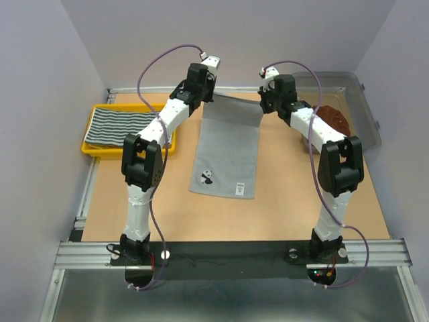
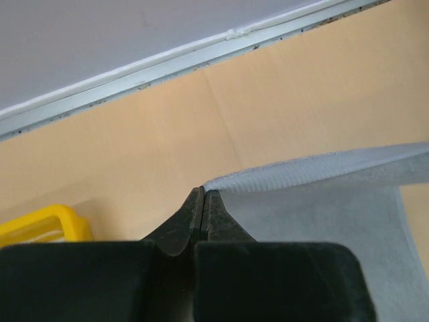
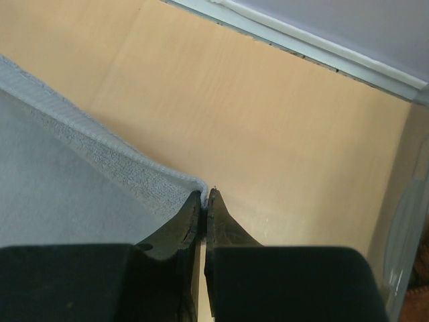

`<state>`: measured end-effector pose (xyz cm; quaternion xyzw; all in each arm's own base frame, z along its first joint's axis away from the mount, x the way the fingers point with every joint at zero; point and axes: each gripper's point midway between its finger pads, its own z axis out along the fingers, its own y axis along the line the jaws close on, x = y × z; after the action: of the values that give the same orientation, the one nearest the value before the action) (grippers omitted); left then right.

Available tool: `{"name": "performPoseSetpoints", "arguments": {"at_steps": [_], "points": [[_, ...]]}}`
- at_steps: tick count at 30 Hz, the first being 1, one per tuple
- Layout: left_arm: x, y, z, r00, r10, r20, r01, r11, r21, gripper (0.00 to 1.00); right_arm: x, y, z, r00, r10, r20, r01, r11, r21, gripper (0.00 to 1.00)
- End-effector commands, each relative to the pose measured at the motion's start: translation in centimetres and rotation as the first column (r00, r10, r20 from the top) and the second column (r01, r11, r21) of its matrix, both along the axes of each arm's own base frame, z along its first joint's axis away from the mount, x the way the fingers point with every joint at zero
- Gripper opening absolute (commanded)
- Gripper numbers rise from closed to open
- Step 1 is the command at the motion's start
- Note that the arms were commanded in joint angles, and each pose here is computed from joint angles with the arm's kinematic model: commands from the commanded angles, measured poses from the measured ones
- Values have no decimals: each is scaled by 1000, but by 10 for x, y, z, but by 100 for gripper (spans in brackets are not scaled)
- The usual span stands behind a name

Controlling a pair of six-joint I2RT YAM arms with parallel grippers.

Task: Fold and stack the towels
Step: Flatten out the crumpled towel, then fold the towel

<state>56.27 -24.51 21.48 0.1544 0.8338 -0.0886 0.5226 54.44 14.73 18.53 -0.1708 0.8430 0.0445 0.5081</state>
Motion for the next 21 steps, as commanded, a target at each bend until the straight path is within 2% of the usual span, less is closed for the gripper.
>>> {"name": "performPoseSetpoints", "arguments": {"at_steps": [1,6,9,16,21], "points": [[24,28,65,988,45,146,-43,999,-13,0,37,-19,52,981,-27,190,32,999,-24,1],[19,33,27,997,-11,72,10,1000,15,1,26,-4,21,991,58,124,-59,998,-2,1],[6,36,10,999,-36,22,36,999,30,1,11,4,22,990,97,105,-102,994,43,1],[-29,45,1,997,-73,-36,75,996,49,1,-42,20,26,980,187,60,-195,967,161,0],[-67,55,-18,988,-77,-133,85,995,55,1,-84,27,10,972,232,-25,-218,941,260,0]]}}
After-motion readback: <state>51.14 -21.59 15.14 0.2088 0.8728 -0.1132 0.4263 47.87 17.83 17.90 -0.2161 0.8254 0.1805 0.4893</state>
